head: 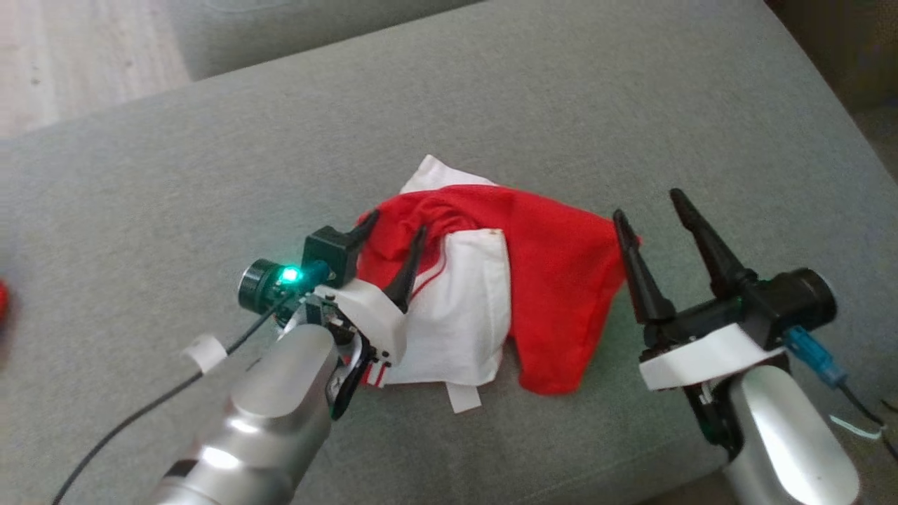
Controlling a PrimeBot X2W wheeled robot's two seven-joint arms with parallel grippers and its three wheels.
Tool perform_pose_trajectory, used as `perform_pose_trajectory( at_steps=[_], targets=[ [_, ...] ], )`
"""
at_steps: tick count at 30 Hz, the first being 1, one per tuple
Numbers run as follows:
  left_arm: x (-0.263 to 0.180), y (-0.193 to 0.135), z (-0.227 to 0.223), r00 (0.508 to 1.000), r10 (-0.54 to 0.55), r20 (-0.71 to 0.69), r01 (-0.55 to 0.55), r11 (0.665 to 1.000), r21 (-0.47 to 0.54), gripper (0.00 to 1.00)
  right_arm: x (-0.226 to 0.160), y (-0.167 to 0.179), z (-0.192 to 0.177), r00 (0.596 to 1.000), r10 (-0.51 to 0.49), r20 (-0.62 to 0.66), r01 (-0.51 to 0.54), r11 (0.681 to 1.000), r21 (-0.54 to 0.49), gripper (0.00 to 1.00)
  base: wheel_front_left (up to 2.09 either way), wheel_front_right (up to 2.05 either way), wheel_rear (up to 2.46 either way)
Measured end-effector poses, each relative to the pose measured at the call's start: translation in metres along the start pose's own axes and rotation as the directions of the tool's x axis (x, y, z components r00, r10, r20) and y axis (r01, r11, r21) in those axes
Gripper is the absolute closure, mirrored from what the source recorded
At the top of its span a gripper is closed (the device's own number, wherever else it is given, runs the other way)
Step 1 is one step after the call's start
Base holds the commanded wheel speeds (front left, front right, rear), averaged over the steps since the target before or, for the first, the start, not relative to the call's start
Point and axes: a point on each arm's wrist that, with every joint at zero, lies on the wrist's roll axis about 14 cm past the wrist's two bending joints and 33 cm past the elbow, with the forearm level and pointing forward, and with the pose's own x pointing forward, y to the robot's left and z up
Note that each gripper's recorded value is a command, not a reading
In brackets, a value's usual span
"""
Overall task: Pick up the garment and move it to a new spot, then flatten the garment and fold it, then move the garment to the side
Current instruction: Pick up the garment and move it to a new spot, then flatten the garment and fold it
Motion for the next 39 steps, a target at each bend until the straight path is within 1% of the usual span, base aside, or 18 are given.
perform_pose_trajectory(
  at_steps=[6,10,14,17,18,22,24,27,29,32,34,39],
  targets=[
    [-0.022,0.009,0.036,0.981,0.074,0.179,-0.074,0.997,-0.006,0.00,0.000,-0.003,0.011,0.999,0.008,0.034,-0.007,1.000,-0.029,0.00,0.00,0.00,0.00],
    [-0.056,0.020,0.030,0.958,0.177,0.227,-0.171,0.984,-0.044,0.00,-0.006,-0.006,0.007,1.000,0.009,0.023,-0.008,0.999,-0.053,0.00,0.00,0.00,0.00],
    [-0.101,0.035,0.023,0.914,0.300,0.273,-0.288,0.954,-0.082,0.00,-0.007,-0.011,0.007,1.000,0.014,0.019,-0.013,0.995,-0.101,0.00,0.00,0.00,0.00],
    [-0.137,0.048,0.016,0.863,0.411,0.293,-0.389,0.912,-0.132,0.00,-0.006,-0.007,0.004,1.000,0.026,0.014,-0.024,0.994,-0.107,0.00,0.00,0.00,0.00],
    [-0.148,0.052,0.011,0.849,0.442,0.290,-0.421,0.897,-0.135,0.00,-0.007,-0.005,0.003,0.999,0.031,0.009,-0.030,0.993,-0.110,0.00,0.00,0.00,0.00],
    [-0.197,0.073,-0.010,0.769,0.583,0.263,-0.554,0.813,-0.182,0.00,-0.009,0.009,-0.005,0.999,0.053,-0.008,-0.054,0.995,-0.086,0.00,0.00,0.00,0.00],
    [-0.217,0.079,-0.021,0.737,0.629,0.247,-0.599,0.777,-0.193,0.00,-0.012,0.020,-0.008,0.998,0.068,-0.013,-0.069,0.996,-0.061,0.00,0.00,0.00,0.00],
    [-0.241,0.083,-0.035,0.707,0.671,0.225,-0.639,0.742,-0.204,0.00,-0.017,0.034,-0.012,0.996,0.085,-0.023,-0.086,0.996,-0.029,0.00,0.00,0.00,0.00],
    [-0.251,0.083,-0.042,0.699,0.682,0.216,-0.649,0.731,-0.209,0.00,-0.021,0.040,-0.018,0.995,0.093,-0.037,-0.093,0.996,-0.013,0.00,0.00,0.00,0.00],
    [-0.255,0.081,-0.045,0.700,0.681,0.213,-0.646,0.732,-0.216,0.00,-0.025,0.045,-0.022,0.994,0.098,-0.051,-0.099,0.995,-0.004,0.00,0.00,0.00,0.00],
    [-0.256,0.080,-0.046,0.702,0.678,0.217,-0.639,0.735,-0.227,0.00,-0.029,0.046,-0.027,0.993,0.101,-0.066,-0.102,0.995,-0.009,0.00,0.00,0.00,0.00],
    [-0.253,0.080,-0.043,0.717,0.657,0.232,-0.616,0.753,-0.230,0.00,-0.031,0.047,-0.030,0.993,0.092,-0.076,-0.093,0.996,-0.002,0.00,0.00,0.00,0.00]
  ],
)
